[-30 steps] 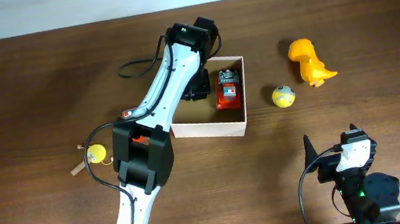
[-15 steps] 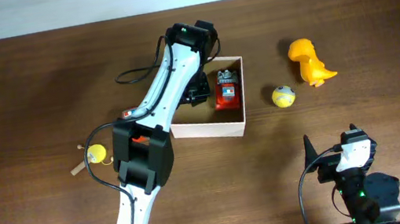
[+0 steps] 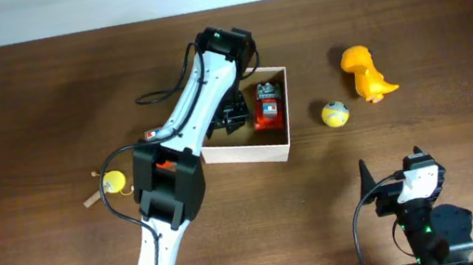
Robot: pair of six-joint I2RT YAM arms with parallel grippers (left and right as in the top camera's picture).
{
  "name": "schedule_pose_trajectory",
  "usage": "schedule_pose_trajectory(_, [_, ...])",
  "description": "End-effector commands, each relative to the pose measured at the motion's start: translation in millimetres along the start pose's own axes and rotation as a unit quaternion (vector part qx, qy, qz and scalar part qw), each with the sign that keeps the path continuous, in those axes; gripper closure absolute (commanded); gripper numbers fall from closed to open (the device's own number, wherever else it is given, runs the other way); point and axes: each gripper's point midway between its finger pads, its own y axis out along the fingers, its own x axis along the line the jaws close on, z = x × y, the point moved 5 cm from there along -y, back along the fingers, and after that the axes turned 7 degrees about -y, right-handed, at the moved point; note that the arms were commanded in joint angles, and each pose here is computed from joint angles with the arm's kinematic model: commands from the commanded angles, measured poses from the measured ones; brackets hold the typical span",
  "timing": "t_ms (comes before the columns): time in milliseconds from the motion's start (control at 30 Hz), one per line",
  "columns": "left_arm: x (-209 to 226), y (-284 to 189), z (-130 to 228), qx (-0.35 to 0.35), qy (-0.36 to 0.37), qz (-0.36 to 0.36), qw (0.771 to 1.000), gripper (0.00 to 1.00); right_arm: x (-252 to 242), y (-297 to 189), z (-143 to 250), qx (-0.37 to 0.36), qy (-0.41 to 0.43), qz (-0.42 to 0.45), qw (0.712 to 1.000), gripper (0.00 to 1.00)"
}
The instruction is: Pack container
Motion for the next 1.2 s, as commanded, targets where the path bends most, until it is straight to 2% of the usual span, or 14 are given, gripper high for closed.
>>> schedule_pose_trajectory(0, [-3,-3,3,0.018,-0.009,0.02,1.0,0.55,3,0,1,-0.003,-0.004,-0.008,1.0,0.01])
schedule_pose_trajectory(100, [-3,-3,0,0.007,-0.009,0.015,1.0,0.55,3,0,1,-0.003,-0.004,-0.008,1.0,0.01])
schedule_pose_trajectory(300, [2,-4,-22,-0.058,-0.015,-0.006,0.998,0.55,3,0,1,-0.003,-0.004,-0.008,1.0,0.01])
schedule_pose_trajectory(867, [19,-2,-40,-0.072,-0.035,-0.014,0.997,0.55,3,0,1,-0.002,-0.004,-0.008,1.0,0.01])
schedule_pose_trajectory(1033, [-1,-3,-38,-0.065,0.023,0.035,0.997,0.56,3,0,1,-0.002,-0.004,-0.008,1.0,0.01])
schedule_pose_trajectory(1167, [-11,-5,-36,-0.075,0.049,0.044,0.995,0.56,3,0,1,-0.003,-0.004,-0.008,1.0,0.01])
